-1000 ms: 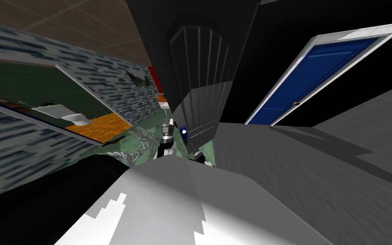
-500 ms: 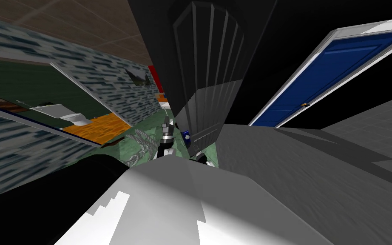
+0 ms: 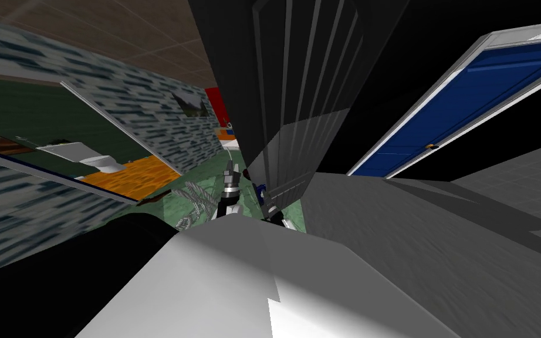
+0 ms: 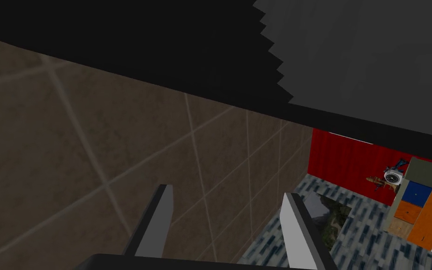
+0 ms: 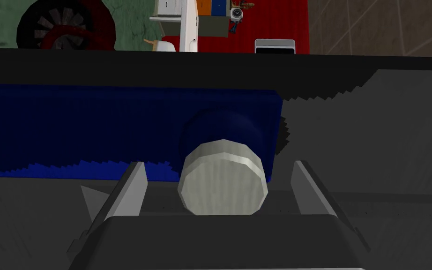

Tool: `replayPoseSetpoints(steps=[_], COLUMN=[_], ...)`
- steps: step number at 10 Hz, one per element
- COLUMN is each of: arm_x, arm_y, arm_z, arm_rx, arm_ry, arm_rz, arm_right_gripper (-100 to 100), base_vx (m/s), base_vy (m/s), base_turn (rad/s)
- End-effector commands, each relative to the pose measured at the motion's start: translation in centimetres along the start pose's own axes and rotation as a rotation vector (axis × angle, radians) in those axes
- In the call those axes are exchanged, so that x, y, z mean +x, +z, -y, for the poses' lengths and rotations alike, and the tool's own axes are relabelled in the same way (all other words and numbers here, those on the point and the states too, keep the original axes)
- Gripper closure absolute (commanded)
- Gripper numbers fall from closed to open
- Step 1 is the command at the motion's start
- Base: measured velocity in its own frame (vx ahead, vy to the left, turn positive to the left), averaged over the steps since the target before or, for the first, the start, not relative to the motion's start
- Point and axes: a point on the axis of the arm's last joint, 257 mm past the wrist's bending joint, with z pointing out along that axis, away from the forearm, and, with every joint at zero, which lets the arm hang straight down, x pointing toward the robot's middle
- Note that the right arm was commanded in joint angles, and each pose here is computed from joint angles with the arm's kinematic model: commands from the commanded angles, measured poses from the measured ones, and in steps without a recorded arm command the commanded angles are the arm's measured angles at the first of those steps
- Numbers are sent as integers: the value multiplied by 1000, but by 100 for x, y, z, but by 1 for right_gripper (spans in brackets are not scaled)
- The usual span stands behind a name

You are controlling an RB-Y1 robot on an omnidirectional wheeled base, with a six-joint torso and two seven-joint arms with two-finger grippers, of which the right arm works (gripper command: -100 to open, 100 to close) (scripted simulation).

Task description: Push the door open

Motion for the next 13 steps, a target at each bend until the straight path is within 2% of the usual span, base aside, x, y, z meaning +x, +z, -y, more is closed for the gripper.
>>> replayPoseSetpoints(steps=[1, 6, 7, 8, 10, 13], arm_x=[-3, -3, -151, -183, -355, -559], arm_y=[-8, -8, -81, -92, -143, -169], arm_z=[8, 8, 110, 124, 178, 183], arm_rx=[1, 1, 20, 22, 31, 30], arm_ry=[-1, -1, -17, -19, -28, -27], arm_rz=[0, 0, 15, 19, 42, 77], arm_right_gripper=[100, 100, 100, 100, 100, 100], base_vx=[0, -7, 22, 58, 73, 74], base_vy=[0, -10, 96, 178, 217, 203], base_turn=[0, 2, -81, -83, -87, -87])
